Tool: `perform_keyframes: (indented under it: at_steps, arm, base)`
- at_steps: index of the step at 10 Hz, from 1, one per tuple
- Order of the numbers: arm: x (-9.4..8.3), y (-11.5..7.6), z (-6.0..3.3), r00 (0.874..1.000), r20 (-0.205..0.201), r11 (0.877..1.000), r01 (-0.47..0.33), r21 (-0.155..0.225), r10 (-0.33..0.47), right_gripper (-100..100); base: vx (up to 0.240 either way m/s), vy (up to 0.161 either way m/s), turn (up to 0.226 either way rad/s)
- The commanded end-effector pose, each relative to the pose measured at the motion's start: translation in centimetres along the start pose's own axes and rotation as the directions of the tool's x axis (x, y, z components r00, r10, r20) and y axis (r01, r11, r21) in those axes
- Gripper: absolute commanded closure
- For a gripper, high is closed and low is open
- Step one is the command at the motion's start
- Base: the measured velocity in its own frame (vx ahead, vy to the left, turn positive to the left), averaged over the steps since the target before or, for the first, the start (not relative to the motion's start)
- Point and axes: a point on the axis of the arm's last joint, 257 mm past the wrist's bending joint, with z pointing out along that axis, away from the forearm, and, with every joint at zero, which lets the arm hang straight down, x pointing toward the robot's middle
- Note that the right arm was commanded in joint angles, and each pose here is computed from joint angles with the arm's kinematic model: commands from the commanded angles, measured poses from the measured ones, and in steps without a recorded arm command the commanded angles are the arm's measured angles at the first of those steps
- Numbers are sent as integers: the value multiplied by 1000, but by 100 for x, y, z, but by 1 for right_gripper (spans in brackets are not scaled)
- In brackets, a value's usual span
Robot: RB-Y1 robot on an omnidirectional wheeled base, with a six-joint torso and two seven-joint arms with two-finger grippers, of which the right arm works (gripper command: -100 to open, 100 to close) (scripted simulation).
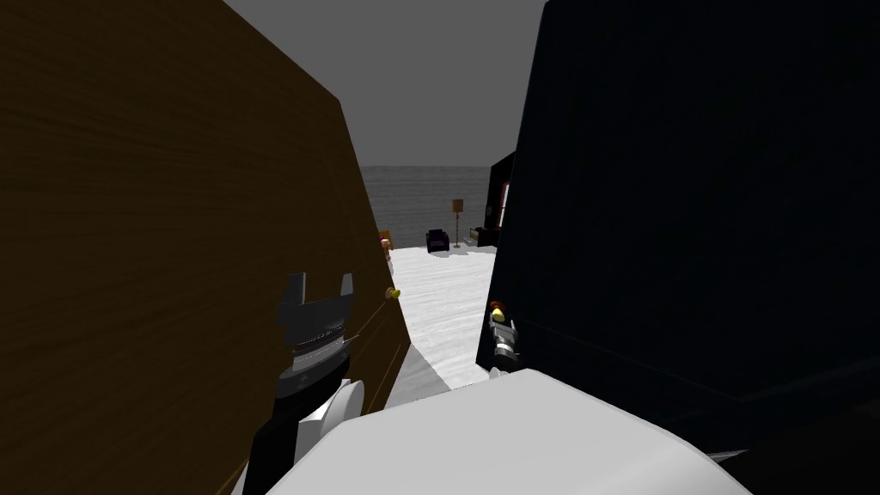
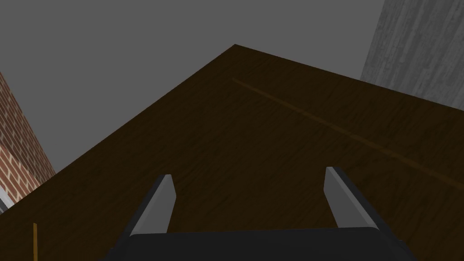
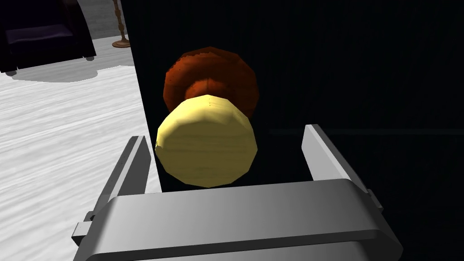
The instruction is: Push the door open
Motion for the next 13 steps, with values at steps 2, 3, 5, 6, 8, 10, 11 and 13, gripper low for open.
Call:
perform_keyframes:
  at_steps: [2, 3, 5, 6, 8, 10, 11, 13]
  arm:
    - [4, -3, 126, 1000, 15, 999, -21, -33, 22, -100]
    - [1, -13, 173, 999, 21, 999, -31, -44, 32, -100]
    - [6, -2, 151, 1000, 16, 999, -25, -38, 26, 100]
    - [6, -2, 151, 1000, 16, 999, -25, -38, 26, 100]
    - [6, -2, 151, 1000, 16, 999, -25, -38, 26, 100]
    - [6, -2, 151, 1000, 16, 999, -25, -38, 26, 100]
    - [47, 179, 234, 1000, 1, 998, -5, -58, 5, 100]
    - [74, 324, 285, 1000, -7, 997, 7, -81, -8, 100]
  base:
    - [-40, -11, 108]
    - [-37, -3, 107]
    - [-7, -1, 9]
    - [8, 4, -7]
    - [0, 0, 0]
    - [0, 0, 0]
    - [116, -14, -67]
    - [202, -61, -69]
